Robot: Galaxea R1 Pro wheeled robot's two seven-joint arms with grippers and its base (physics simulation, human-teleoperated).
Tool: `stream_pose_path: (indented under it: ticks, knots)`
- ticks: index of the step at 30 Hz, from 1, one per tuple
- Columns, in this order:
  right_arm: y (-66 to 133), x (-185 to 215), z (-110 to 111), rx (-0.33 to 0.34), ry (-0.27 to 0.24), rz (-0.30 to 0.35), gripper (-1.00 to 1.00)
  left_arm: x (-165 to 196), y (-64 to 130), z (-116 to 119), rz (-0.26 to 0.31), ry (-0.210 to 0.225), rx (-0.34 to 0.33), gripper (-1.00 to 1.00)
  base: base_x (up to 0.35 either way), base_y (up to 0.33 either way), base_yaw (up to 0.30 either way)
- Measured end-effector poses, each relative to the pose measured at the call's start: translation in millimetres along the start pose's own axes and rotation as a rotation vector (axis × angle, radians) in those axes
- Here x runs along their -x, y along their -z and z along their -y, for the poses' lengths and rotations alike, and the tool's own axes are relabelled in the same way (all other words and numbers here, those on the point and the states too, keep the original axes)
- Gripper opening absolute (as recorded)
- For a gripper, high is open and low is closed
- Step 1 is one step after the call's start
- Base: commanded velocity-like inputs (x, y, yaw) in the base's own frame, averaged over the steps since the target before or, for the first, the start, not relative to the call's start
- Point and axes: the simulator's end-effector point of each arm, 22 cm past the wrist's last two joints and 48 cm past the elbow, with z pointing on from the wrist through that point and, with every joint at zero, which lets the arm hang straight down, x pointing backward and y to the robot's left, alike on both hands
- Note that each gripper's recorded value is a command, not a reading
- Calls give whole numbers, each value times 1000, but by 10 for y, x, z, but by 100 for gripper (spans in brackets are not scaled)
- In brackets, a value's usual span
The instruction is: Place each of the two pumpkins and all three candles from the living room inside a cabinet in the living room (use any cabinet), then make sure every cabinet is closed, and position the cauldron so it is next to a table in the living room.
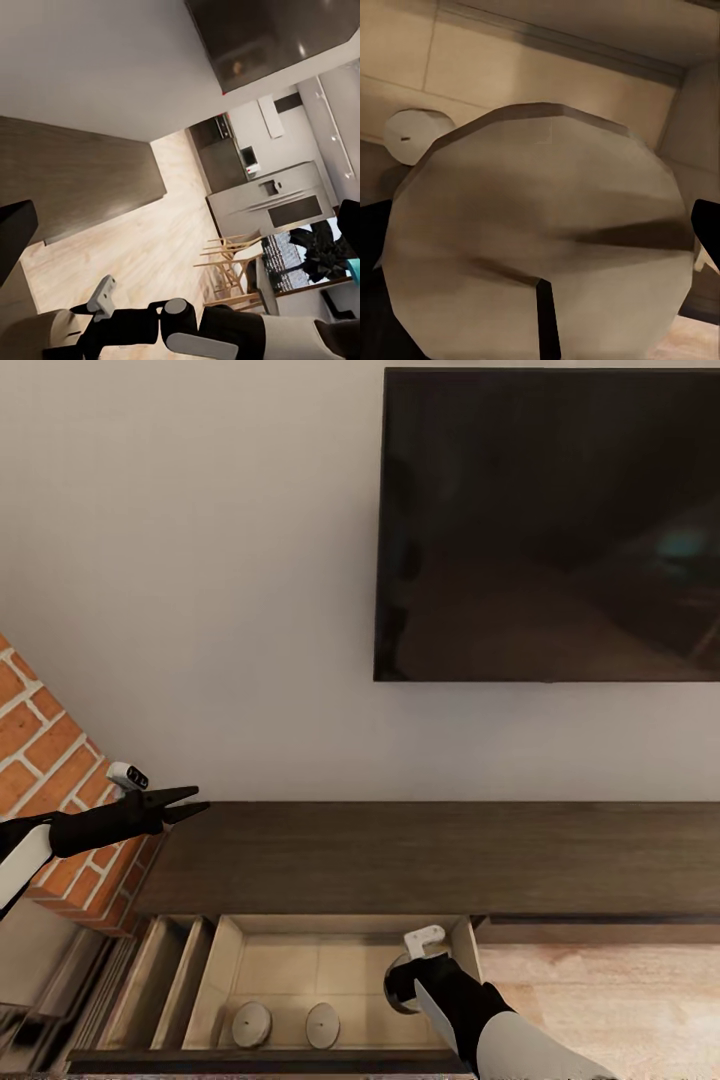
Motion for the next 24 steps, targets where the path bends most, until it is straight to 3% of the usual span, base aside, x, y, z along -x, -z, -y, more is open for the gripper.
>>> stream_pose_path:
  ticks: [24]
  knots:
    - [-334,-128,-8,9,-3,-31,-100,-121,-62,-424,-8,36,15,100,0,0,0]
